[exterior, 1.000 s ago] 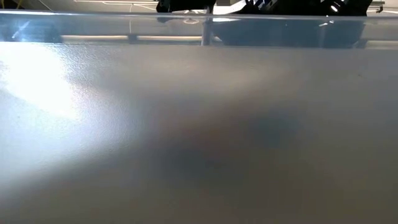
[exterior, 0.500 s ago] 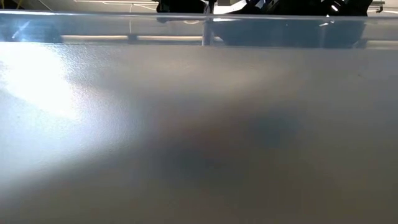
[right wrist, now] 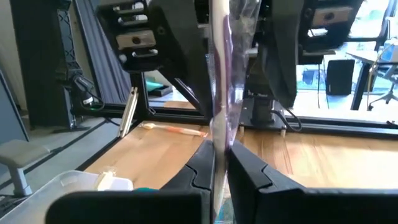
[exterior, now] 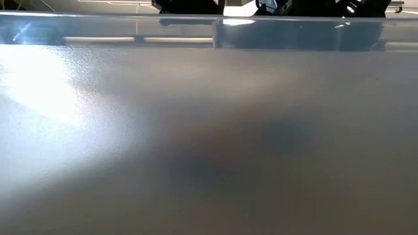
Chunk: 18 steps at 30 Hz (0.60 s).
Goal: Pick & Place Toothbrushes
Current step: Put the purple toothbrush into the blue bin
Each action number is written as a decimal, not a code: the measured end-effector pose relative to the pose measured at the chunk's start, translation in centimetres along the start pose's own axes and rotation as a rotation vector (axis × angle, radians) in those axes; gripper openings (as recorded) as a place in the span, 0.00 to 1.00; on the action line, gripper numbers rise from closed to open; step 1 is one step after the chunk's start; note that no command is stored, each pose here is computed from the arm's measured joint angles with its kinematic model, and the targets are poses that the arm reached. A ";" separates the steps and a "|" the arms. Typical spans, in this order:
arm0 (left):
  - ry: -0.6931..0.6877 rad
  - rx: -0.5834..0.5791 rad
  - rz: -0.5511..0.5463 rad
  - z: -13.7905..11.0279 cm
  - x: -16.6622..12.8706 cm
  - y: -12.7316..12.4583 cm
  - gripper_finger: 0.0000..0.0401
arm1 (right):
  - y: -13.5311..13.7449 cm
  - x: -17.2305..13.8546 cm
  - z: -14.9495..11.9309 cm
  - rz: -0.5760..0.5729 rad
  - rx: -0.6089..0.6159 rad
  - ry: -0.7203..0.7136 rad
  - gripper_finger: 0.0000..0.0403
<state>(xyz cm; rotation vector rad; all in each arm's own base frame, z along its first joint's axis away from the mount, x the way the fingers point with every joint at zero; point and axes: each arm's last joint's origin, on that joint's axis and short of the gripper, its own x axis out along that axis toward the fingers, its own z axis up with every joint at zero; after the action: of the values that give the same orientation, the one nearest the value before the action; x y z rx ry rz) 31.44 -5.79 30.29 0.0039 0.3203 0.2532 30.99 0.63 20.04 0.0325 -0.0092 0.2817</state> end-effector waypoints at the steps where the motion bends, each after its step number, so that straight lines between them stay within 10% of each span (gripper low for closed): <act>1: 0.014 0.002 0.017 0.0 -0.3 0.2 0.42 | 0.0 0.0 0.0 -0.001 0.008 0.002 0.04; 18: -0.035 -0.049 0.121 -2.2 -6.7 1.4 0.42 | 0.5 1.9 0.8 0.036 0.155 0.382 0.04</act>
<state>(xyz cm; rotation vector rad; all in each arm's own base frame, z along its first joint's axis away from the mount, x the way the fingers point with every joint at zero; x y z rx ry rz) 24.23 -6.15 30.32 -0.0211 0.2795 0.3807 32.64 1.58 20.85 0.1321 0.3919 0.3205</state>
